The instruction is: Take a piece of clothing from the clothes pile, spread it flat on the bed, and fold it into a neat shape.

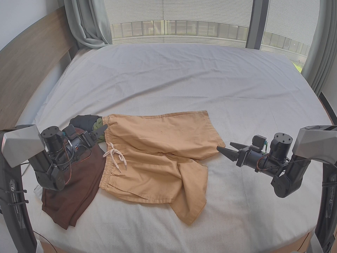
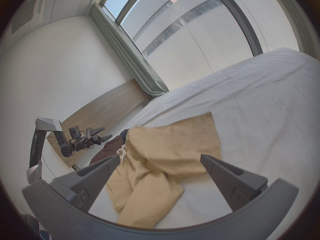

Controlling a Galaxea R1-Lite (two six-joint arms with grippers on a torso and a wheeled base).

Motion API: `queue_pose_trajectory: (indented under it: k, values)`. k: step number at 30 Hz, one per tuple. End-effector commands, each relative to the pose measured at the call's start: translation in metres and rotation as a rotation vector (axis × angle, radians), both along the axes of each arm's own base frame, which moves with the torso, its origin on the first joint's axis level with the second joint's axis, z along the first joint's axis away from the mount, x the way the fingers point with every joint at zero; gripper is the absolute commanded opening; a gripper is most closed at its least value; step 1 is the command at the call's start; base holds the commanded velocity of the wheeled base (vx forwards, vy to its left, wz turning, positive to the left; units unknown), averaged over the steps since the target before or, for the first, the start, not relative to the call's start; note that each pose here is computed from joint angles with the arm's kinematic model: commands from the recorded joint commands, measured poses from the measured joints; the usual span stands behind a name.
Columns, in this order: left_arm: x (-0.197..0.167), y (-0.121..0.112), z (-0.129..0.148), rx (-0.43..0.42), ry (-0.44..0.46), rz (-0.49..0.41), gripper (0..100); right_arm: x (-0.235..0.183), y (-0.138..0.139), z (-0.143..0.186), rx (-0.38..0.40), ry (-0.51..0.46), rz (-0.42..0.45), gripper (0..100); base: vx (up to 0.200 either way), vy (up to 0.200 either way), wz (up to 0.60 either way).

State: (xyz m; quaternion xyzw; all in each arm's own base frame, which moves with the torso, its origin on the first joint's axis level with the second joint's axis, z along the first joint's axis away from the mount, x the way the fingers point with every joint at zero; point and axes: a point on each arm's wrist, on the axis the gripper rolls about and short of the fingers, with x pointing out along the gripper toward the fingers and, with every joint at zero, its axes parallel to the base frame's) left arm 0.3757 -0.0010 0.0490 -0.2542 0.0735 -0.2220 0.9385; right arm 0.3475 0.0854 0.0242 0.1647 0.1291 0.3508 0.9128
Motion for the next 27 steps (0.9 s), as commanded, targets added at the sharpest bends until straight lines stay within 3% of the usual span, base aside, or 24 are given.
queue_pose_trajectory:
  k: [1,3,4,12,20,27]
  values:
    - [-0.018,-0.004,0.005,0.071,-0.019,-0.031,100,-0.017,0.001,-0.011,-0.017,0.078,0.017,100,0.0,0.0,0.0]
    - [-0.018,-0.004,0.005,0.071,-0.019,-0.031,100,-0.017,0.001,-0.011,-0.017,0.078,0.017,100,0.0,0.0,0.0]
    - [-0.019,-0.011,0.0,0.116,-0.028,-0.054,100,-0.018,0.006,-0.032,-0.03,0.139,0.028,100,0.0,0.0,0.0]
    - [-0.022,-0.032,-0.009,0.125,-0.005,-0.109,100,-0.02,0.013,-0.052,-0.042,0.195,0.047,100,0.0,0.0,0.0]
    - [-0.023,-0.039,-0.011,0.13,0.001,-0.123,100,-0.016,0.025,-0.062,0.021,0.263,0.054,100,0.0,0.0,0.0]
    - [-0.024,-0.038,-0.018,0.191,-0.014,-0.137,100,-0.015,0.028,-0.07,0.02,0.283,0.058,100,0.0,0.0,0.0]
